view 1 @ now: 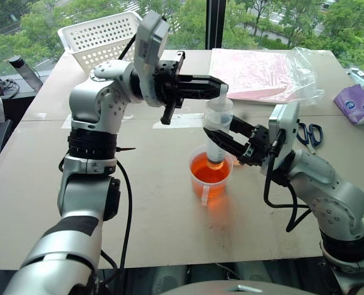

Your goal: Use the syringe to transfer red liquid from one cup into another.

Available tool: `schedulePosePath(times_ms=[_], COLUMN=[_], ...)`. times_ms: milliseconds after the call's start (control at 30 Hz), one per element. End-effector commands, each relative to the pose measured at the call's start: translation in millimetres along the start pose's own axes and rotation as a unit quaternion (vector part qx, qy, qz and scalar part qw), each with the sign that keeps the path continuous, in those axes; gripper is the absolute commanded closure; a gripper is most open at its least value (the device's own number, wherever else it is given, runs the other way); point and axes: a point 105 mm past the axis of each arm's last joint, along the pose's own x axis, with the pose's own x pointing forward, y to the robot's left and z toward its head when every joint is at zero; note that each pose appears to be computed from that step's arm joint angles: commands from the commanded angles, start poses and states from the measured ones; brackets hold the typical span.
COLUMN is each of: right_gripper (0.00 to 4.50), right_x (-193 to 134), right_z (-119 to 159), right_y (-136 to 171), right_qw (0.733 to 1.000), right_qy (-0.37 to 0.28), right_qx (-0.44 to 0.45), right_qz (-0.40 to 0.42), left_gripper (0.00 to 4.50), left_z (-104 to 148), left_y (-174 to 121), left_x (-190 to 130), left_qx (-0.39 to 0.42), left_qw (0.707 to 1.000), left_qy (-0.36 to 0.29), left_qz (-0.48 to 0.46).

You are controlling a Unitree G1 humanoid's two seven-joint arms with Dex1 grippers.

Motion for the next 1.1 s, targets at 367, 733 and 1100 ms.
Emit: schedulePosePath(times_ms=[367, 733, 1100], right_gripper=[3.01, 3.01, 3.01], right_x=[-2, -8, -5], right_z=[10, 39, 89], right_y=[9, 5, -32], right_qw=[1.0, 0.997, 0.992], right_qy=[-0.019, -0.068, -0.119], right_qx=[0.004, 0.011, -0.046], right_qz=[0.02, 0.023, -0.013], left_gripper=[2.16, 2.16, 2.16], left_z=[15, 38, 63], left_y=[-9, -8, 33], left_x=[-11, -26, -29], left_qx=[0.034, 0.02, 0.049], left_qw=[0.999, 0.999, 0.992], left_qy=[0.02, -0.03, -0.078], left_qz=[-0.009, -0.007, 0.092])
